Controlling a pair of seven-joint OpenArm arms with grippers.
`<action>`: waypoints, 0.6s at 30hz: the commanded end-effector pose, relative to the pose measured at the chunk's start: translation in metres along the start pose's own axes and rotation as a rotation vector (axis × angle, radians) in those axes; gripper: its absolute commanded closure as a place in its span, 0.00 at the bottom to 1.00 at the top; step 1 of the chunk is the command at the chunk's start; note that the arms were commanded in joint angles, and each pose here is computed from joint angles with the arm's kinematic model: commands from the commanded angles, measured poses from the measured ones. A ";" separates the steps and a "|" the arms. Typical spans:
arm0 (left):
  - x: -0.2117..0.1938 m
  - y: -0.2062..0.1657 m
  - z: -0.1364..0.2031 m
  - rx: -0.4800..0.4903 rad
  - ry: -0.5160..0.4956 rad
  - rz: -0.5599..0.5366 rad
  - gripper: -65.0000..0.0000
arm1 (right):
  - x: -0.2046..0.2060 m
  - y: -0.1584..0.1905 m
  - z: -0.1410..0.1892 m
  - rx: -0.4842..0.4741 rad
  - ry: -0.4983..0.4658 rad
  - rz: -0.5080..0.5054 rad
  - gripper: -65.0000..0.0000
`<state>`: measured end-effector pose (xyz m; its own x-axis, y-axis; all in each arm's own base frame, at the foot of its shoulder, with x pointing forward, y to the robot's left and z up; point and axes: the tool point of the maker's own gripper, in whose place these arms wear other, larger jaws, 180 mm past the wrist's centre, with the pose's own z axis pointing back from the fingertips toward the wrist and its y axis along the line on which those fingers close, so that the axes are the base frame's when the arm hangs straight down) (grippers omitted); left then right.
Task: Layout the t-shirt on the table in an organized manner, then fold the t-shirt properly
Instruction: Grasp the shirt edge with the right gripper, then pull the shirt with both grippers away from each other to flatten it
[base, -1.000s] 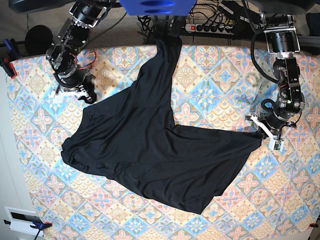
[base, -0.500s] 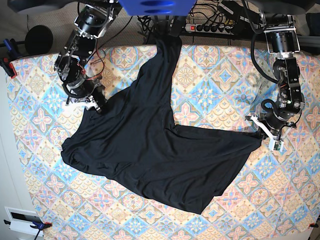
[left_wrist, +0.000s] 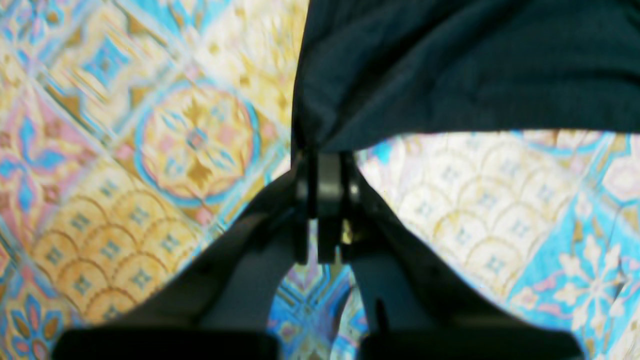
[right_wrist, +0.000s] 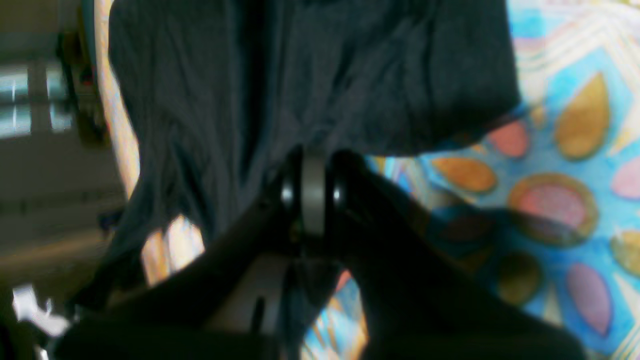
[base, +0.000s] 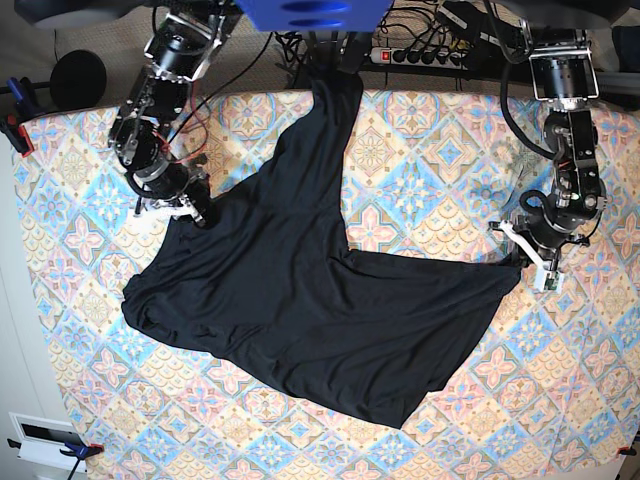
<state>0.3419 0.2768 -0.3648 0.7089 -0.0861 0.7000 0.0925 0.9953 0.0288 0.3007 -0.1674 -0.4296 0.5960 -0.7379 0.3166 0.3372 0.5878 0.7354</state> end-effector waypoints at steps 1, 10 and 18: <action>0.011 0.005 0.006 0.009 -0.038 -0.019 1.00 | 0.026 -0.020 0.012 -0.083 -0.055 0.040 1.00; -0.033 -0.004 0.009 -0.039 0.059 -0.076 1.00 | 0.082 -0.047 0.045 -0.177 -0.115 0.158 1.00; -0.080 -0.002 0.018 -0.059 0.193 -0.185 1.00 | 0.090 -0.060 0.055 -0.215 -0.134 0.181 1.00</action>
<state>0.2647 0.2772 -0.4189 0.8150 -0.2680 0.5137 0.2679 0.9604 0.0760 0.2871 -0.2770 -0.4236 0.5793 -0.6573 0.4820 0.4037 0.7451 0.5308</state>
